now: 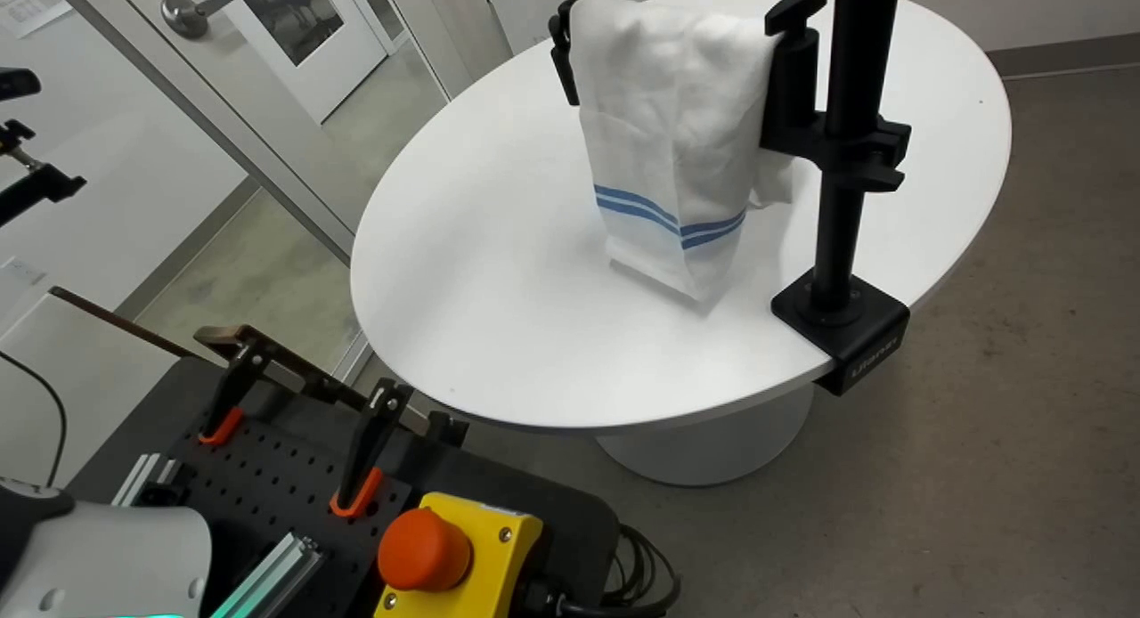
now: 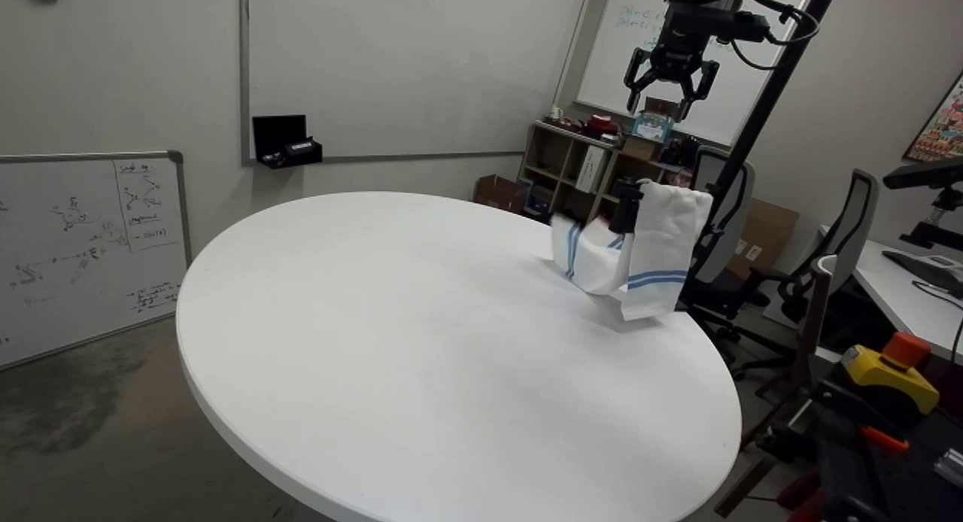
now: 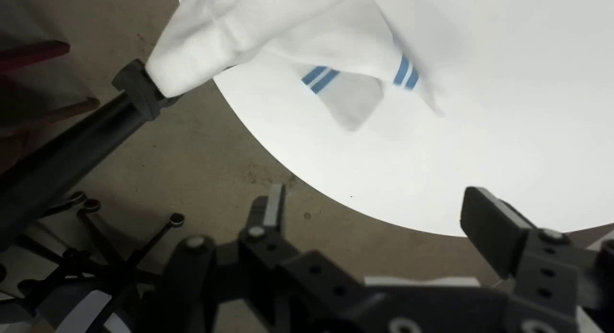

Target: Hang the towel on the black stand

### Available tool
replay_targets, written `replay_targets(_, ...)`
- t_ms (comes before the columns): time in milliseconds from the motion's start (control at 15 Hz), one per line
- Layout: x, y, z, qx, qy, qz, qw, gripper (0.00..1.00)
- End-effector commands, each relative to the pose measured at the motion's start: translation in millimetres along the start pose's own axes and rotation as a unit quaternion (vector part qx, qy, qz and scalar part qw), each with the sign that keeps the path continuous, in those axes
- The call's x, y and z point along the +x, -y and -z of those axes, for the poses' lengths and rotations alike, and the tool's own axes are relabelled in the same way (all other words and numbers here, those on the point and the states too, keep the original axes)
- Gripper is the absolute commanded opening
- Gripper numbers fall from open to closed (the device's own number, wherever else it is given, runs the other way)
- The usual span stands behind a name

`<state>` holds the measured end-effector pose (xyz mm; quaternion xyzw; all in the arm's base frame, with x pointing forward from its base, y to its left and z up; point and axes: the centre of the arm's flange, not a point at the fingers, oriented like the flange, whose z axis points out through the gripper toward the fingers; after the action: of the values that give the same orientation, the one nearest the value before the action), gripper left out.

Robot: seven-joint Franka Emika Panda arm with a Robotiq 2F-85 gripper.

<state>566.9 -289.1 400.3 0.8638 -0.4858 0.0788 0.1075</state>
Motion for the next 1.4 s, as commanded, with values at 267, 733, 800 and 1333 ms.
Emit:
replay_targets(267, -6.5, 2.8, 18.5, -0.002, -0.005, 0.006, 1.0, 1.0)
replay_targets(733, -80.1, 10.7, 80.8, 0.079, 0.015, 0.117, 0.9898, 1.0)
replay_targets(800, -91.0, 12.8, 88.5, 0.092, 0.023, 0.135, 0.9863, 1.0)
replay_targets(1333, -140.0, 34.9, 122.0, 0.145, 0.033, 0.231, 0.9614, 1.0)
